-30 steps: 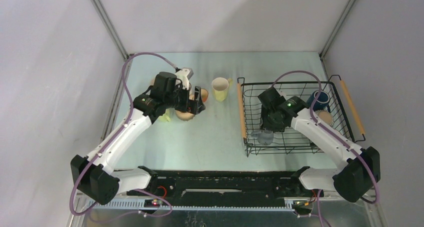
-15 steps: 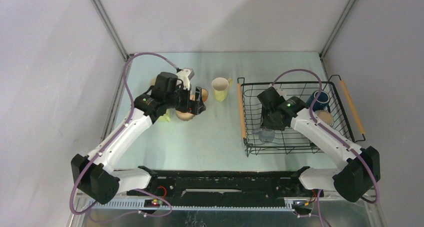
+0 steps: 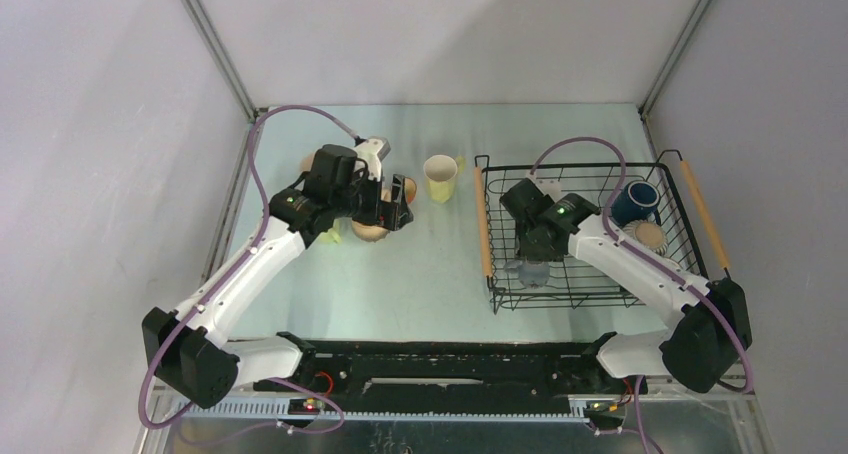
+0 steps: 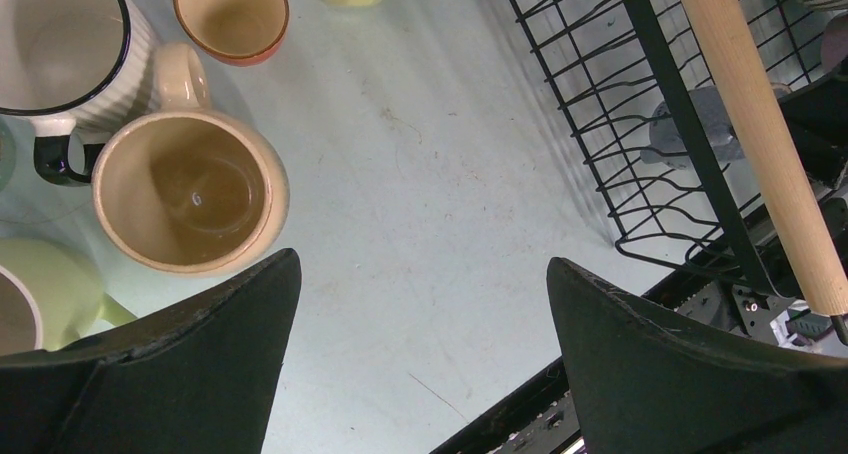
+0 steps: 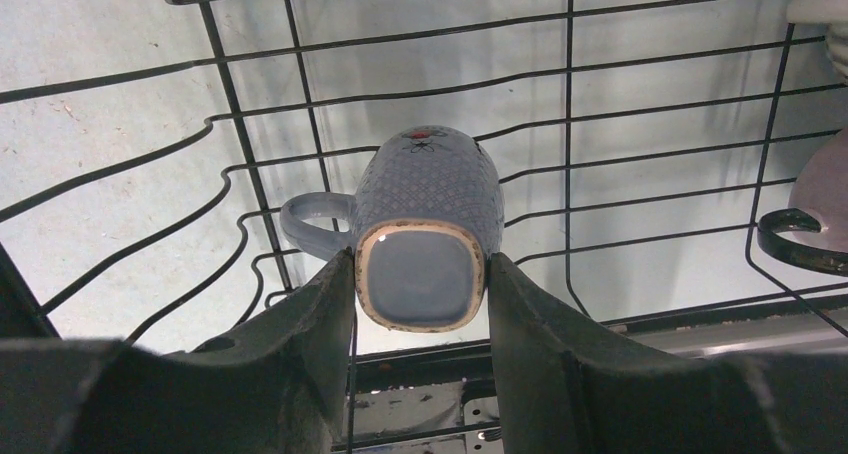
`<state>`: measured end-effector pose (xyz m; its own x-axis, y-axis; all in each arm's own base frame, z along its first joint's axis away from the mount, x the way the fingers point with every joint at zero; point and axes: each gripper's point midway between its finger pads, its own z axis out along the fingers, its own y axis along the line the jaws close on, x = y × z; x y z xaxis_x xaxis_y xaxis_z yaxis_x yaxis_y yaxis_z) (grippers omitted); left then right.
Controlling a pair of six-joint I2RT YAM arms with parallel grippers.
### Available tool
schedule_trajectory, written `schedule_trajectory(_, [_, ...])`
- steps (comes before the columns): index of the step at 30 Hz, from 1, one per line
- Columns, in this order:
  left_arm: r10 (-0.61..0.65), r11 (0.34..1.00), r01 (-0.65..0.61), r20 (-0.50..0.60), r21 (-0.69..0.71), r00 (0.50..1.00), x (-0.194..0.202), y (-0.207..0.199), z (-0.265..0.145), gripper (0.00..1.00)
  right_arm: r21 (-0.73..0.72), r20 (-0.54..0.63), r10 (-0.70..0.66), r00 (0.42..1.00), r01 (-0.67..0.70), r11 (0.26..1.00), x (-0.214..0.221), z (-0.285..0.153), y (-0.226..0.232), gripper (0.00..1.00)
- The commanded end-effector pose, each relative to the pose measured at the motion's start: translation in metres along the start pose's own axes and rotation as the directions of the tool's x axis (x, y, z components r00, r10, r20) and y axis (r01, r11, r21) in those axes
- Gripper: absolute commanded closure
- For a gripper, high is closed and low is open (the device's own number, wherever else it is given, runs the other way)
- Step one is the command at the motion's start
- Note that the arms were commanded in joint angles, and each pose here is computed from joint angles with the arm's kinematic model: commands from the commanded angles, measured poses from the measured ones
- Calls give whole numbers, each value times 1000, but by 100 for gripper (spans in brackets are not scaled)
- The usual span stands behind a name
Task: Unload the cups from the dish rack
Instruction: Adjust the cup in the dish rack, then unload the cup from the dish rack.
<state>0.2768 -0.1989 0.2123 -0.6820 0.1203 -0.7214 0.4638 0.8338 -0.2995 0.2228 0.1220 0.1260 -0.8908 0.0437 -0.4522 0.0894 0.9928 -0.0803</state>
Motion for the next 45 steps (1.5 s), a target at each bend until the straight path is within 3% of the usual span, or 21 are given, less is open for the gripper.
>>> schedule_trajectory(1, [-4,1000,4,-2,-2,1000,7,1,6,0,-18,52,12,999,-11,1000,-14,-8,9,45])
schedule_trajectory(17, [1,1000,-1,-13,1,1000,9,0,8,0,-110,73,-44,996,52,993,-13,-16,17,18])
schedule_trajectory(24, [2,1000,-2,-15,2,1000,10,-1,8,0,-151,79,-43,996,55,987,-12,-18,19,14])
schedule_trajectory(30, [4,1000,-4,-17,0,1000,11,-1,8,0,-186,75,67,995,-52,981,-18,-22,19,17])
schedule_trajectory(38, [8,1000,-8,-18,4,1000,11,-3,8,0,-108,29,227,973,-223,969,-10,-21,7,16])
schedule_trajectory(45, [12,1000,-12,-14,14,1000,10,-6,7,0,-56,2,471,882,-471,881,-5,-22,7,17])
